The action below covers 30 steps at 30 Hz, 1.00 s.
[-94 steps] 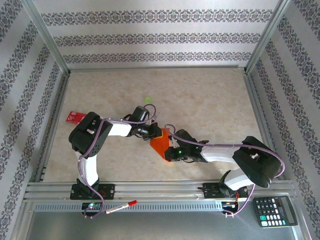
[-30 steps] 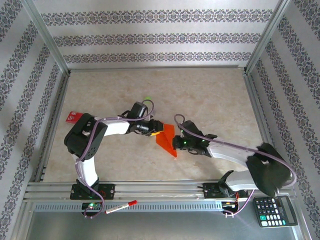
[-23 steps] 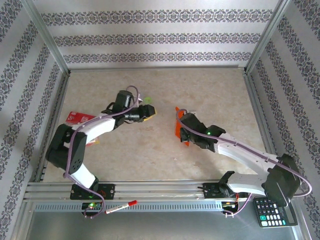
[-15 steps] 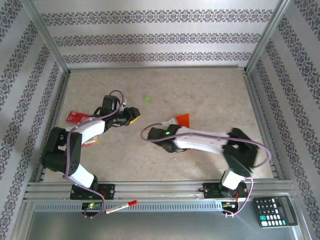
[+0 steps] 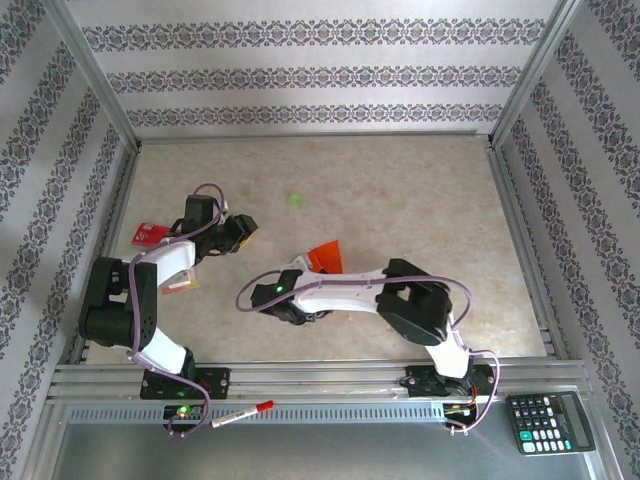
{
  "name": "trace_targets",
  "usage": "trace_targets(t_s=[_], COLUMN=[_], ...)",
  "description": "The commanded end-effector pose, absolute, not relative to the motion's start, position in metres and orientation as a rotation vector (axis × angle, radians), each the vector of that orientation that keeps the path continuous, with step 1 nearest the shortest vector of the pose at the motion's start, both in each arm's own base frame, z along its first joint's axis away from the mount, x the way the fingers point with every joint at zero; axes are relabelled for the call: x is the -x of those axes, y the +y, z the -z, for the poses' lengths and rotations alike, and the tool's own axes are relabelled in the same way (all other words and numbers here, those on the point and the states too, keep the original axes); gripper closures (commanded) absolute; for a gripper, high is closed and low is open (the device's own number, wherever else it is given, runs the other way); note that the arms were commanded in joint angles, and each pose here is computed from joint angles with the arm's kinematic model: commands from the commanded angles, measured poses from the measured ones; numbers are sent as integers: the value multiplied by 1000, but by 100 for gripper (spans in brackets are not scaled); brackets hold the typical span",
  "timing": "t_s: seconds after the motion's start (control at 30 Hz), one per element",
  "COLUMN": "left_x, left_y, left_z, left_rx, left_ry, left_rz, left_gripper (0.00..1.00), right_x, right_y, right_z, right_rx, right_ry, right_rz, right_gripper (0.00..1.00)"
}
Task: Fold a paper plane with a square sheet of paper (pick it up from the middle)
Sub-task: Turn over the paper at the center of the table.
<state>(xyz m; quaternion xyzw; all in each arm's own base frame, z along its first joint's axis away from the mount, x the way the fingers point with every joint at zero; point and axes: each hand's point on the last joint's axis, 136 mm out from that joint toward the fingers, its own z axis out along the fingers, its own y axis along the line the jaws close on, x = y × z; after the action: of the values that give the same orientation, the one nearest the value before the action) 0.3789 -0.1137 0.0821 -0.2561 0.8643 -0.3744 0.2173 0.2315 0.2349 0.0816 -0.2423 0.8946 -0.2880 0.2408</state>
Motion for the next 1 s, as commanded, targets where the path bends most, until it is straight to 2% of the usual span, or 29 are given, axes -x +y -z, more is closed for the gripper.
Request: trace_targets(t_s=[0.0,0.1,0.2,0.3,0.47,0.6,0.73,0.77,0.87,0.97], left_x=[-378,-377,-375,-374,-374,-375,-377,-377,-378,-372], left_y=[-114,-114,-112,-110,-107,-104,-102,-101,-103,-107], left_z=[-86,-85,-83,-79,-76,-76,-77,-78,-82,-83], left_rx=[702,701,700,707,699,699,698,697,693,693], left_ry=[2392,2397,2406,2413,2430,2435,2432,2431,2429,2432], left_rz=[1054,1049,1031,1015,978,948,929,929,943,981], left_gripper=[61,61,61,61,61,61,61,61,60,60], right_x=[-248,-263,-270,-272,-265,-247,-233,-231,-224,-228], right_y=[196,145,126,140,208,261,289,296,320,339], right_z=[-128,-168,-173,-152,-100,-70,-46,-40,-34,-59], right_rx=[565,537,595,705,958,1070,1068,1055,997,909], right_ry=[2439,2333,2283,2278,2218,2242,2351,2388,2485,2533], right_rz=[707,909,1050,1148,1237,1126,943,880,661,415], right_gripper=[100,100,100,100,100,100,100,98,81,73])
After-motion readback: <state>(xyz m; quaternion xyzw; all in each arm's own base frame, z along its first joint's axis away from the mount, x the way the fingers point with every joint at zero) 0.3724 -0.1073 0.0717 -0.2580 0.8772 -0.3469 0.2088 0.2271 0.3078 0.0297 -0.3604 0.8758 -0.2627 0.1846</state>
